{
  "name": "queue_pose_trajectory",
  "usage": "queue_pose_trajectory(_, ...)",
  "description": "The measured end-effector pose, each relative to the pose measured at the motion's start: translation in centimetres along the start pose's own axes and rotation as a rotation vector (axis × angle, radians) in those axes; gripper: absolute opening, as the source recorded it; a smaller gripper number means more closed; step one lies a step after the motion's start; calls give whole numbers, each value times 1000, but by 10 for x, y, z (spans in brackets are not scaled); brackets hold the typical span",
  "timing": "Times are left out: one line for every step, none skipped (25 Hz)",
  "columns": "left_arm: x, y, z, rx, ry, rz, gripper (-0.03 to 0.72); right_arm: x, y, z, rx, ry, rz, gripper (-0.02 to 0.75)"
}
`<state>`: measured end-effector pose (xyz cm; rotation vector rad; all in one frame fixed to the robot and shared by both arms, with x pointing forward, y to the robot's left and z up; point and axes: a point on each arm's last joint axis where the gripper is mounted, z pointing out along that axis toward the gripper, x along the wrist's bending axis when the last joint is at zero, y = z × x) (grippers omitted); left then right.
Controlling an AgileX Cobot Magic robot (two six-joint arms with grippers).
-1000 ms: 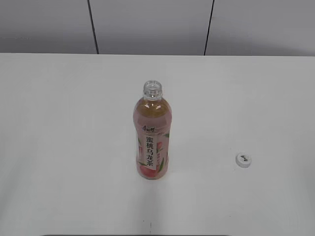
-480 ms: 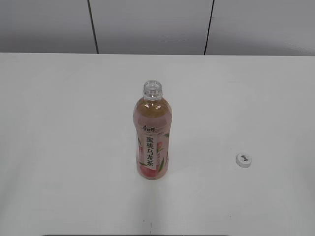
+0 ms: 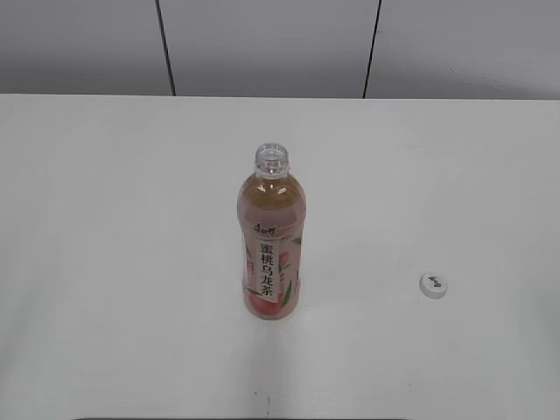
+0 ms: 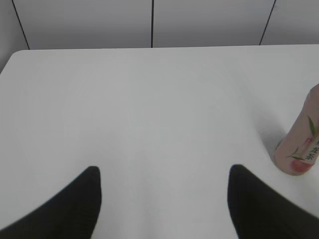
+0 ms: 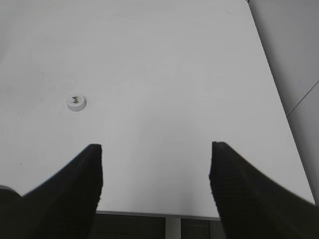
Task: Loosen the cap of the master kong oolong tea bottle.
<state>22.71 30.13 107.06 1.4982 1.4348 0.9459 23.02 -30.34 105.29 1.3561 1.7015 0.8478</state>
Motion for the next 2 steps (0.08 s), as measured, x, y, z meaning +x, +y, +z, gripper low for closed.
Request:
queue_pose_trajectory(0, 0, 0, 0, 0, 0, 484, 0, 0, 0, 0, 0, 0, 511)
queue_pose_trajectory(0, 0, 0, 0, 0, 0, 482, 0, 0, 0, 0, 0, 0, 511)
